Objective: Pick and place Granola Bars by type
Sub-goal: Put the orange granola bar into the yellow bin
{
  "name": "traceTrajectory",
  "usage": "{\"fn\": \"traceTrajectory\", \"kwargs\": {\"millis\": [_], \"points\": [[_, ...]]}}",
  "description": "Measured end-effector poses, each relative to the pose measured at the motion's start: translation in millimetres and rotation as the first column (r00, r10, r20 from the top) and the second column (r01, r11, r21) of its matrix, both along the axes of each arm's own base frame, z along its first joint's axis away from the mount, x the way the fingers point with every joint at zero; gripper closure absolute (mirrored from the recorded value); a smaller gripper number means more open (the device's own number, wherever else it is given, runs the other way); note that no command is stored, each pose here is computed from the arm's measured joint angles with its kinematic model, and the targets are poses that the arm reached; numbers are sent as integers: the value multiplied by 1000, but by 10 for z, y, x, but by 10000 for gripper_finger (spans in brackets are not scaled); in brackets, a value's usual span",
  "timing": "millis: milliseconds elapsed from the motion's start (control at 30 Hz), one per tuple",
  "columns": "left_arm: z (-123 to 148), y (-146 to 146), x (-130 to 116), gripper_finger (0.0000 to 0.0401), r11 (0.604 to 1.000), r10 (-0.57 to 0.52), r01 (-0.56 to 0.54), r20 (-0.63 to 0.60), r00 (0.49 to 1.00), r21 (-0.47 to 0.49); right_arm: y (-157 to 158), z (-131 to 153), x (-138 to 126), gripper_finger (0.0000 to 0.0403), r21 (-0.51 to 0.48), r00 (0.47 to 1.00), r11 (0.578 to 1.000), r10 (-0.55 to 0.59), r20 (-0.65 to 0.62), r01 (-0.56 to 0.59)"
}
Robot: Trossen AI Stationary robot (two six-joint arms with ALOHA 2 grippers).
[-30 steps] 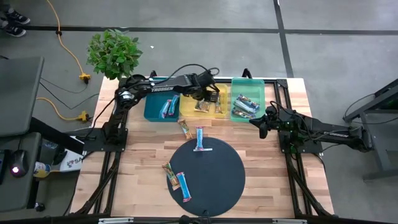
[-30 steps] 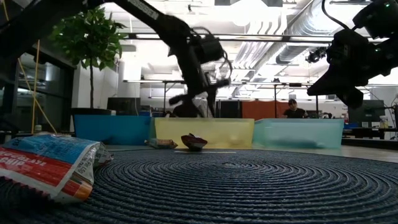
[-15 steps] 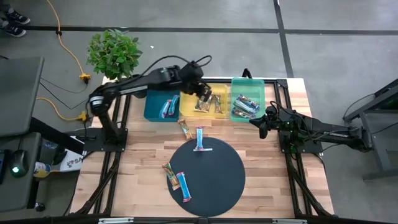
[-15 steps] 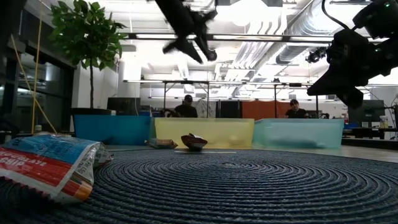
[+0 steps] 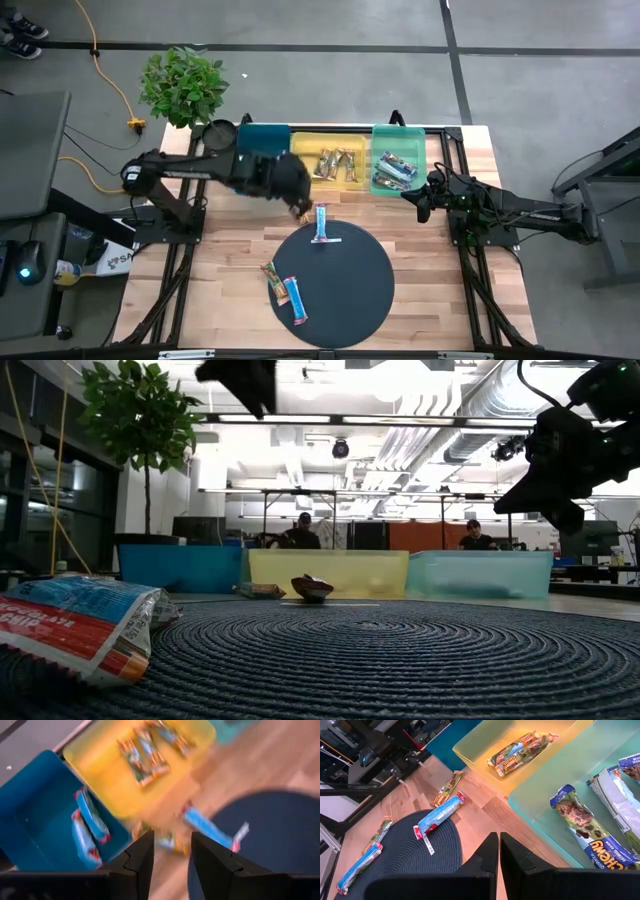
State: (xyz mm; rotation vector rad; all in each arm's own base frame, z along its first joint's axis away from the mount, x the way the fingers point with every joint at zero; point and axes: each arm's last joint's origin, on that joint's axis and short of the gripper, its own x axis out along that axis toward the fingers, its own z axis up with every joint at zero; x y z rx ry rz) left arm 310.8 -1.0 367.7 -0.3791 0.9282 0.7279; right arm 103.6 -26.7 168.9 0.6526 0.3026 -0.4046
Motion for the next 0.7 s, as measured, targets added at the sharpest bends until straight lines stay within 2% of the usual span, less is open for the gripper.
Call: {"fn": "traceTrajectory", "kwargs": {"millis": [133,233,400,533,700], "points": [[-38,-271,-113,275,1000,-17,16,-79,997,-18,0,0,0,402,0,1000,1000,0,0,0],[-63,-416,-228,275,990,117,-124,-102,988,-63,0,0,0,402,0,1000,1000,0,0,0],[-81,-632,-359,275,906,392,-396,-56,918,-153,0,0,0,402,0,1000,1000,0,0,0],[-176,-804,-401,275,844,501,-496,-28,865,-206,0,0,0,402,0,1000,1000,0,0,0],[-429,-1063,-526,275,760,599,-603,-96,795,-243,0,0,0,402,0,1000,1000,0,0,0]]}}
